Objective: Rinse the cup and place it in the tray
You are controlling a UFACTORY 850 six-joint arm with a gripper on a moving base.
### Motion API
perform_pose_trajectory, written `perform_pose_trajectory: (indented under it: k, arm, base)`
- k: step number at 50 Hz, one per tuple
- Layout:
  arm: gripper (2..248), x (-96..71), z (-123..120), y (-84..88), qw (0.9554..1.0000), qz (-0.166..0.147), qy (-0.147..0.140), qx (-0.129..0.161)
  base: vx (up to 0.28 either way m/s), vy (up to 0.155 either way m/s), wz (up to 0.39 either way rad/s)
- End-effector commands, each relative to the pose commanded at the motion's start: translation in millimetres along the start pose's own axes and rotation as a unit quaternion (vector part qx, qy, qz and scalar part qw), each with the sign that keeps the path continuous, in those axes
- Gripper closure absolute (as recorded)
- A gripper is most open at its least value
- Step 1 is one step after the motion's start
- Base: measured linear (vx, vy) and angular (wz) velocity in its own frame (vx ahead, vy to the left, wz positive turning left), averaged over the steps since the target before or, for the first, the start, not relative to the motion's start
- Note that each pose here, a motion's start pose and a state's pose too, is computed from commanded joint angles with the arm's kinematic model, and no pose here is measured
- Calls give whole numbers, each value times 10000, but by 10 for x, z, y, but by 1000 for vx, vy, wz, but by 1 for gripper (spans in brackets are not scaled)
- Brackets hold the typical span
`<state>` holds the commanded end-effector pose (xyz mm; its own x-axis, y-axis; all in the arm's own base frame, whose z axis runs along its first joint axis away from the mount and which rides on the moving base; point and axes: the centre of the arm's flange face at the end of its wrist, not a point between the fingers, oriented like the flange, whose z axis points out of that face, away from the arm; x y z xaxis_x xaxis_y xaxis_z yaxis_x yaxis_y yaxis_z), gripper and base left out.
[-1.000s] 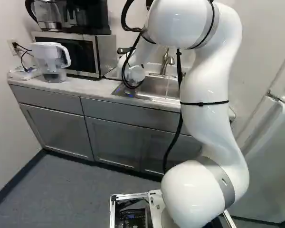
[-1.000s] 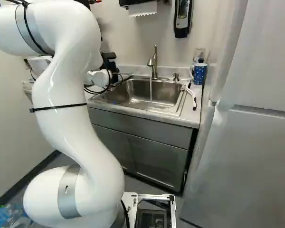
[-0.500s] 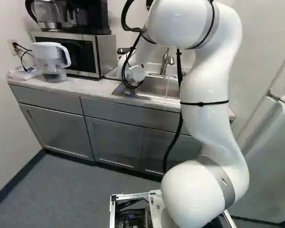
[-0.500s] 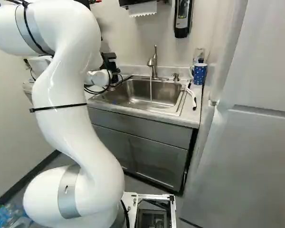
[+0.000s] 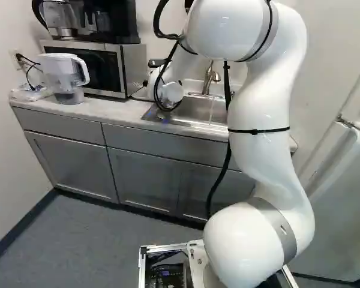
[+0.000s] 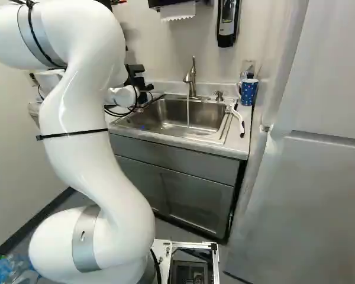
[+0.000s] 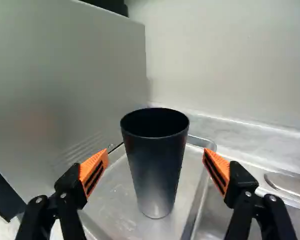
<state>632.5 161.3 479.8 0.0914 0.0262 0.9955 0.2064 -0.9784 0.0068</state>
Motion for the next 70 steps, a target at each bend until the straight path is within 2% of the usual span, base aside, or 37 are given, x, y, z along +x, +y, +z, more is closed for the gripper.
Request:
perform_pose_trajectory:
  k: [18,32,70]
  arm:
    - [3,204,-310,-7,10000,3,79,18]
    - [3,329,-461,24,10000,10,6,8]
    - [3,676,-659,144,10000,35,-41,-66]
  base:
    - [0,0,0]
    - [0,0,0]
    - [0,0,0]
